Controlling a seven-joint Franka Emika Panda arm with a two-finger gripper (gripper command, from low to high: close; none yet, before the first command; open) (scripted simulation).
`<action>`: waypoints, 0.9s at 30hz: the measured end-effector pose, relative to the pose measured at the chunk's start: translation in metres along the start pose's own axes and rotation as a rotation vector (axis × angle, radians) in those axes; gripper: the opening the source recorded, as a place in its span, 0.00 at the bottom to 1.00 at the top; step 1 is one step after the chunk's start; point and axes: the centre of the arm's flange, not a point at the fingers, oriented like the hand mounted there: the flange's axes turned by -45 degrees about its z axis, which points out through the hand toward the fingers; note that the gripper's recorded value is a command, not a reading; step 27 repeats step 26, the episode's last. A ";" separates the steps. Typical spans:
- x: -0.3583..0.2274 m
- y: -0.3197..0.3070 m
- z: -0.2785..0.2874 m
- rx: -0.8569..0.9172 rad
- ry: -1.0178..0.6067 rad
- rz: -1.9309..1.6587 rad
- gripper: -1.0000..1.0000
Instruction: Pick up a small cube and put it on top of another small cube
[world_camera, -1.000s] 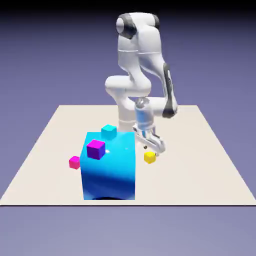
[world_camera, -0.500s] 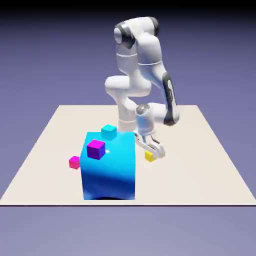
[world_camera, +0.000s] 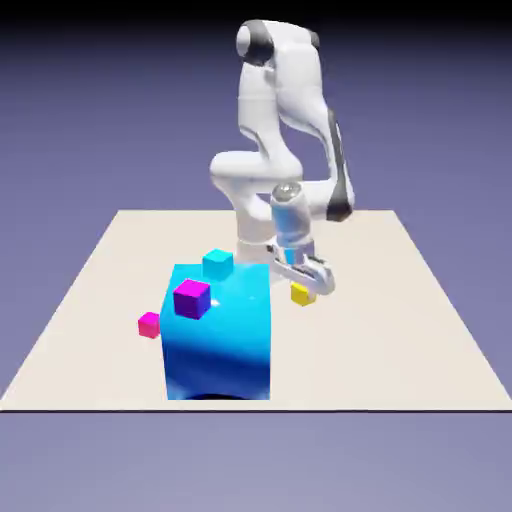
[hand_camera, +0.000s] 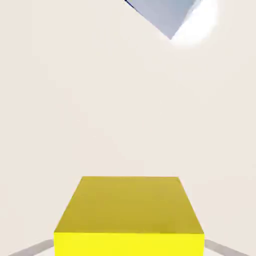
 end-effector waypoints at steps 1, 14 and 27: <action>0.009 -0.009 -0.015 0.017 -0.002 0.003 0.00; 0.135 0.028 -0.241 0.044 0.064 0.354 0.00; 0.154 0.072 -0.188 -0.018 0.041 0.567 1.00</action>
